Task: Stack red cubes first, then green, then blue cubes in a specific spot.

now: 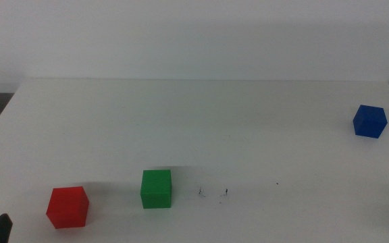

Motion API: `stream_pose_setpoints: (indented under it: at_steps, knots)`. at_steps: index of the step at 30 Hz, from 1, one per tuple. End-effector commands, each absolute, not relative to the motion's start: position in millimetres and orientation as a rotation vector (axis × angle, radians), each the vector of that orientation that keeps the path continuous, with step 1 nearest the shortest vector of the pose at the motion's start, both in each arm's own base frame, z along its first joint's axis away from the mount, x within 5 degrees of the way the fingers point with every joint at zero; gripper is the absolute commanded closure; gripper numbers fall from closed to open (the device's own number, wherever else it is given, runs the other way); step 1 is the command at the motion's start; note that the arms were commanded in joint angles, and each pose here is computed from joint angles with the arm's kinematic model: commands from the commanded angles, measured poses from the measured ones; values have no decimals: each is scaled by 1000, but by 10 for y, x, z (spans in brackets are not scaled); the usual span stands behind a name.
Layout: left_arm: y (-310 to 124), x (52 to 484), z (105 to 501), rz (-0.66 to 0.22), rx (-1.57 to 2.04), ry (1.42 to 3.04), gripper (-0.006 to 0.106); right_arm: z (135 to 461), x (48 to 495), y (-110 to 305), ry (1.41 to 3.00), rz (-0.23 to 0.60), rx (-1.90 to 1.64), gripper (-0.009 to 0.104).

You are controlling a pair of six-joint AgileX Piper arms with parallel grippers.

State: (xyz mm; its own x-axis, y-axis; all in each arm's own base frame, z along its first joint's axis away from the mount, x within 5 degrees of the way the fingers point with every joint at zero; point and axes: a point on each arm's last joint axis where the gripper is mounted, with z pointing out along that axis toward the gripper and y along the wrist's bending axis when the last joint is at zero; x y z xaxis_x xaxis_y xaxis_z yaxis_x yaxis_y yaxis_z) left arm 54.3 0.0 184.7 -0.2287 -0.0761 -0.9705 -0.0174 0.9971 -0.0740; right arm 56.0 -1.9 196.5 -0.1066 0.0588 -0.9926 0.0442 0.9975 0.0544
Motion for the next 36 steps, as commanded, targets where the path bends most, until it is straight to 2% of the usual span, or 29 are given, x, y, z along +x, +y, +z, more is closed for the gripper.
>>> stream_pose_setpoints:
  at_steps: [1, 5, 11, 15, 19, 22, 25, 28, 32, 36]
  knots:
    - [0, 542, 1853, -55, -69, 1791, 7, 1963, 560, -24, 1668, -5, 70, 3]
    - [0, 682, 2299, -52, -74, 1912, 7, 1963, 560, -24, 1668, -5, 70, 3]
    - [-109, 1069, 2886, -238, -166, 2302, 7, 1963, 560, -24, 1668, -5, 70, 3]
    - [-140, 1351, 3071, -259, -164, 2603, 7, 1963, 560, -24, 1668, -5, 70, 3]
    - [-136, 1687, 2966, -249, -218, 2801, 7, 1963, 560, -24, 1668, -5, 70, 3]
    - [-179, 1917, 2773, -301, -247, 2876, 7, 1963, 560, -24, 1668, -5, 70, 3]
    - [-257, 2066, 2625, -292, -209, 2915, 7, 1963, 560, -24, 1668, -5, 70, 3]
    - [-342, 2179, 2535, -256, -186, 2898, 7, 1963, 560, -24, 1668, -5, 70, 3]
    - [-356, 2253, 2469, -152, -165, 2884, 7, 1963, 560, -24, 1668, -5, 70, 3]
    - [-355, 2351, 2394, -135, -157, 2861, 7, 1963, 560, -24, 1668, -5, 70, 3]
